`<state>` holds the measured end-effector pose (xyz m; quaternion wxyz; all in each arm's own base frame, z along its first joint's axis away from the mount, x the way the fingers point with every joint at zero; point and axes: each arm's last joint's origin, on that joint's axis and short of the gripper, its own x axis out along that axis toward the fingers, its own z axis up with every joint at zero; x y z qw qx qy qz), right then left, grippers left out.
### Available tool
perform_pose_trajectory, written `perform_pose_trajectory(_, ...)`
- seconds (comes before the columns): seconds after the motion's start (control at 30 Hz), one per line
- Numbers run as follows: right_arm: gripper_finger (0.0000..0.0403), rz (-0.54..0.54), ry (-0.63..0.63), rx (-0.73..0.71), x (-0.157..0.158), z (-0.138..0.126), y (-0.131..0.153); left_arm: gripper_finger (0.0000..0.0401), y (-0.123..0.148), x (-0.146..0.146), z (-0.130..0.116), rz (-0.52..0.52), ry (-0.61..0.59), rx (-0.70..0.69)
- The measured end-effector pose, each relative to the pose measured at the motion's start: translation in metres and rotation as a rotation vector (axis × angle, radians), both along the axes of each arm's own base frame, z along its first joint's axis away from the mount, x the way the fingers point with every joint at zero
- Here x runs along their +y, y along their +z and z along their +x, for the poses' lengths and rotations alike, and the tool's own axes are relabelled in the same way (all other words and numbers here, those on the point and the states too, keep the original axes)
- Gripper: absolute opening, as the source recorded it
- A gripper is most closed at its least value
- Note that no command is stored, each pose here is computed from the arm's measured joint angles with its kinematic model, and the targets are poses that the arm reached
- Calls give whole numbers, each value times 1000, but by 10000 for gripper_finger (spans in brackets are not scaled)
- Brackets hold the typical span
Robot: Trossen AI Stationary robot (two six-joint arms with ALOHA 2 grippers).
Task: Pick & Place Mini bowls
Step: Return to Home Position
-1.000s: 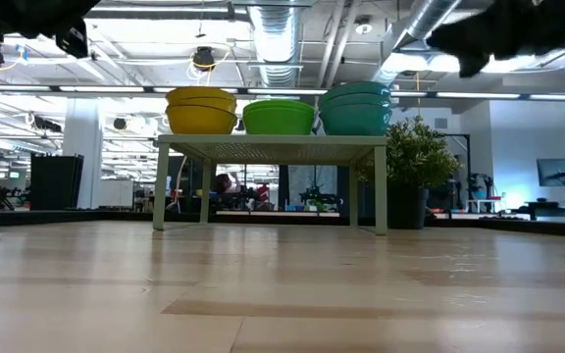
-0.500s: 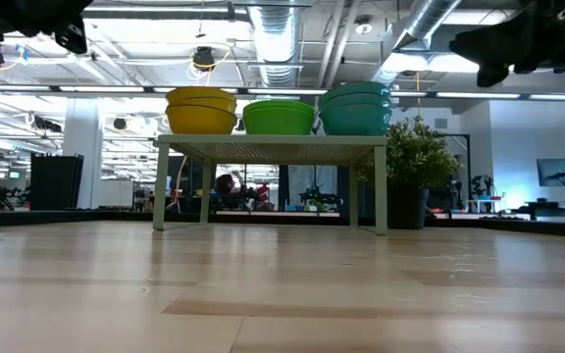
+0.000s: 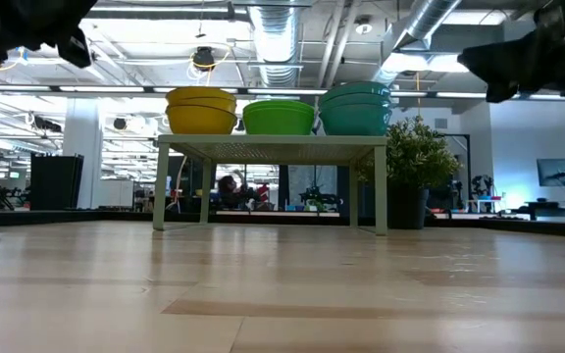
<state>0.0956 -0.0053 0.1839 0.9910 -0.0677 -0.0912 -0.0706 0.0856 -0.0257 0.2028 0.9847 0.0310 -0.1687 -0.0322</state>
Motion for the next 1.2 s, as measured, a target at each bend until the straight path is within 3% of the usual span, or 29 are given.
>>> perform_pose_trajectory(0.27, 74, -25, -35, 10, -2, 0, -1, 10, -3, 7, 2, 70, 103, -21)
perform_pose_trajectory(0.37, 74, -42, -57, 13, -4, 0, -1, 11, -4, 11, 4, 45, 111, -12)
perform_pose_trajectory(0.53, 74, -13, -70, 1, -6, -1, 0, 11, -7, 12, 8, 40, 3, 14)
perform_pose_trajectory(0.83, 74, -12, -70, 4, -6, -1, -1, 11, -16, 16, 17, 19, 51, 124)
perform_pose_trajectory(0.97, 74, -12, -69, 4, -6, -1, -1, 11, -19, 17, 20, -65, 90, 168)
perform_pose_trajectory(1.2, 74, -10, -69, 5, -6, -1, -1, 11, -16, 18, 17, -82, 83, 130)
